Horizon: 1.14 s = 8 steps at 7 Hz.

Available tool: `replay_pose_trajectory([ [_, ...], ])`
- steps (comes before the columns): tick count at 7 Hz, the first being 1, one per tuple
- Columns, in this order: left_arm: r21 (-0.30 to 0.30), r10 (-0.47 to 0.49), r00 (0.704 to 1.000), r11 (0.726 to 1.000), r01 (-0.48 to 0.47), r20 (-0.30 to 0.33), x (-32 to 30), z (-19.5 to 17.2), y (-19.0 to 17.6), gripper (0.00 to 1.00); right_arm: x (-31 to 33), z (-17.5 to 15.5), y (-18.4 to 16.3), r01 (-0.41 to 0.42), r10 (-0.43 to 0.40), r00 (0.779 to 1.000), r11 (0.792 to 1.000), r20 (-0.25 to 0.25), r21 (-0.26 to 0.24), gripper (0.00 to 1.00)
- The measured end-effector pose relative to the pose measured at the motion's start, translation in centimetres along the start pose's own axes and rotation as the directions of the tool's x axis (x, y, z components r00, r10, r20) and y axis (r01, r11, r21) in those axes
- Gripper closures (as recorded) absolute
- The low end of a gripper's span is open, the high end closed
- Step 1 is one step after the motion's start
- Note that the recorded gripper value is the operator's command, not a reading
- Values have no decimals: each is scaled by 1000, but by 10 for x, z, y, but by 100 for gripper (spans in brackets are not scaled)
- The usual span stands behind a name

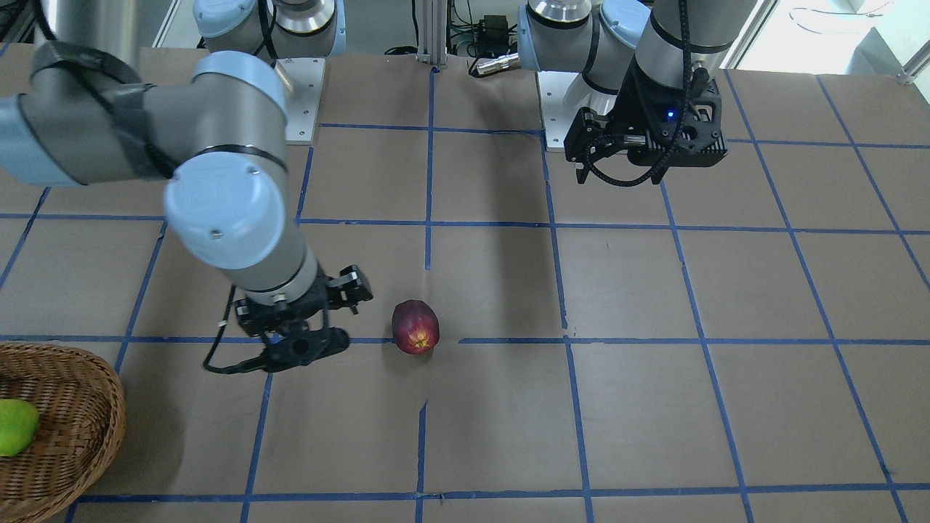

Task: Put all apples into basket
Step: 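Lower the right gripper onto the dark red apple and grasp it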

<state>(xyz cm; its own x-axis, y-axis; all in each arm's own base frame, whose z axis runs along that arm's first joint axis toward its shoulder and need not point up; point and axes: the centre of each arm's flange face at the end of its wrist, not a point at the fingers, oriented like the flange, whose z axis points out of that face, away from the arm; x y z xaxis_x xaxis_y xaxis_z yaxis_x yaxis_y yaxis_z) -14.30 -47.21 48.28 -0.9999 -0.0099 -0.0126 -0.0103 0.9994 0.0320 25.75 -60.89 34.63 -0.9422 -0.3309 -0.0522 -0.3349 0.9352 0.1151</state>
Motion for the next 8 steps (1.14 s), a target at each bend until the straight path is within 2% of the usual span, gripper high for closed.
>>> replay_pose_trajectory([
  [2, 1, -6, 1000, 1000, 6, -3, -1, -1, 1, 0, -62, 35, 6, 32, -32, 999, 999, 5, -14, 0],
  [3, 16, 0, 1000, 1000, 0, -3, -2, -5, -2, 0, -76, 59, 5, 44, -44, 999, 999, 23, 9, 0],
  [5, 60, 27, 1000, 998, -27, 0, -3, -11, -5, 0, -83, 99, 0, 49, -50, 998, 998, 38, 35, 0],
  [8, 79, 36, 999, 996, -36, -1, -2, -12, -3, 0, -87, 123, -3, 55, -55, 997, 998, 45, 14, 0],
])
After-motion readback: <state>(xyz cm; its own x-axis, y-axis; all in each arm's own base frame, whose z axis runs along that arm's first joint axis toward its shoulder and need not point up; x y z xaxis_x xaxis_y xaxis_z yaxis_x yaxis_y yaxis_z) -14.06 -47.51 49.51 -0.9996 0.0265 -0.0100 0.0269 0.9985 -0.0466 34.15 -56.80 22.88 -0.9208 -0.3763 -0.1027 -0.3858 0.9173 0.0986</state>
